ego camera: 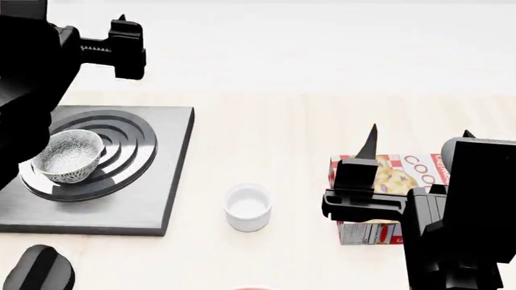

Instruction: Pick the akita bowl on the stove and place it on the plate.

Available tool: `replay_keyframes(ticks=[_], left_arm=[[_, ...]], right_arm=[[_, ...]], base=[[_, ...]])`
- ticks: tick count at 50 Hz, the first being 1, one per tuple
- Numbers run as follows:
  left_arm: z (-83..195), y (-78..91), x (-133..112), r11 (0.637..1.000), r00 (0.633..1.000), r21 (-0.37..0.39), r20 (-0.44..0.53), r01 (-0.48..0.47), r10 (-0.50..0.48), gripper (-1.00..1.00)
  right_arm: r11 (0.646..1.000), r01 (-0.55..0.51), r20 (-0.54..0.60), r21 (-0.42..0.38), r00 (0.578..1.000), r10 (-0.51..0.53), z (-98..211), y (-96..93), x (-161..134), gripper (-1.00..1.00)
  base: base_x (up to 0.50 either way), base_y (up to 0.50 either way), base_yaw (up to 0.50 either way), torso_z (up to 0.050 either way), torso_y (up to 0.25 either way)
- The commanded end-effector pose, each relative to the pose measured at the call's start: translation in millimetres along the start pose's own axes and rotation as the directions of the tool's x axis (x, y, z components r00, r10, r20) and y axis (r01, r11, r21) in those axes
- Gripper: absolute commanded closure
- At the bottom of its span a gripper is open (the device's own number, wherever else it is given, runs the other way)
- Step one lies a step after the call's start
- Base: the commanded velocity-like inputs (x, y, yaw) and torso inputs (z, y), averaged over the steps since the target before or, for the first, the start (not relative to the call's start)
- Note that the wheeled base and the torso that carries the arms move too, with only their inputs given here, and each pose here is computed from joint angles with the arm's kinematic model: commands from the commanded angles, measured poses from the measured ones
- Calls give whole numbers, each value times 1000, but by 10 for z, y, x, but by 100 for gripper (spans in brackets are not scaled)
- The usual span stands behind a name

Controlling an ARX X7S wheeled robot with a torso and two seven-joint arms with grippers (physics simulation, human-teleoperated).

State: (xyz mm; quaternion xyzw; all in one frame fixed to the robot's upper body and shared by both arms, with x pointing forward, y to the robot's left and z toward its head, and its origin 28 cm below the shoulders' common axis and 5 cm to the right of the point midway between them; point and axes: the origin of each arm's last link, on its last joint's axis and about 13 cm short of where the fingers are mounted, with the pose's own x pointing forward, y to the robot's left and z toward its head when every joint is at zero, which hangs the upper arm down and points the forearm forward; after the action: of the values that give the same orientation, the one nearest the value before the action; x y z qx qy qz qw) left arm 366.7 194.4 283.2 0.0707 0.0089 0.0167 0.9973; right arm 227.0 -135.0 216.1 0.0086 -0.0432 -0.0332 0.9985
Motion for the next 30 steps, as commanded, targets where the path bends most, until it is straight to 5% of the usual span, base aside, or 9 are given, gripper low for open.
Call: replay_keyframes(ticks=[1, 6, 21, 22, 25, 30], left_arm=[[354, 52, 235, 997, 997, -79, -81, -24, 17, -100], [384, 45, 346, 978, 985, -194, -168, -81, 48, -100], [250, -1, 395, 967, 972, -238, -233, -86, 29, -100], [297, 14, 417, 935, 961, -337, -278, -107, 10, -100], [347, 18, 424, 957, 967, -272, -254, -105, 34, -100], [337, 17, 441, 949, 962, -293, -270, -116, 35, -100]], right_arm=[[1000, 12, 4, 21, 1000, -12, -2, -13, -6, -100], [1000, 13, 4, 20, 1000, -13, 4, -12, -6, -100], [1000, 12, 3, 20, 1000, -12, -12, -16, 9, -100], [1000, 11, 3, 21, 1000, -11, -9, -15, 6, -100], [1000, 11, 4, 22, 1000, -11, -14, -17, 7, -100], [1000, 11, 4, 21, 1000, -11, -10, -15, 6, -100]], base=[[0, 0, 0, 0, 0], [0, 0, 0, 0, 0], [0, 0, 0, 0, 0], [0, 0, 0, 0, 0], [0, 0, 0, 0, 0], [0, 0, 0, 0, 0]])
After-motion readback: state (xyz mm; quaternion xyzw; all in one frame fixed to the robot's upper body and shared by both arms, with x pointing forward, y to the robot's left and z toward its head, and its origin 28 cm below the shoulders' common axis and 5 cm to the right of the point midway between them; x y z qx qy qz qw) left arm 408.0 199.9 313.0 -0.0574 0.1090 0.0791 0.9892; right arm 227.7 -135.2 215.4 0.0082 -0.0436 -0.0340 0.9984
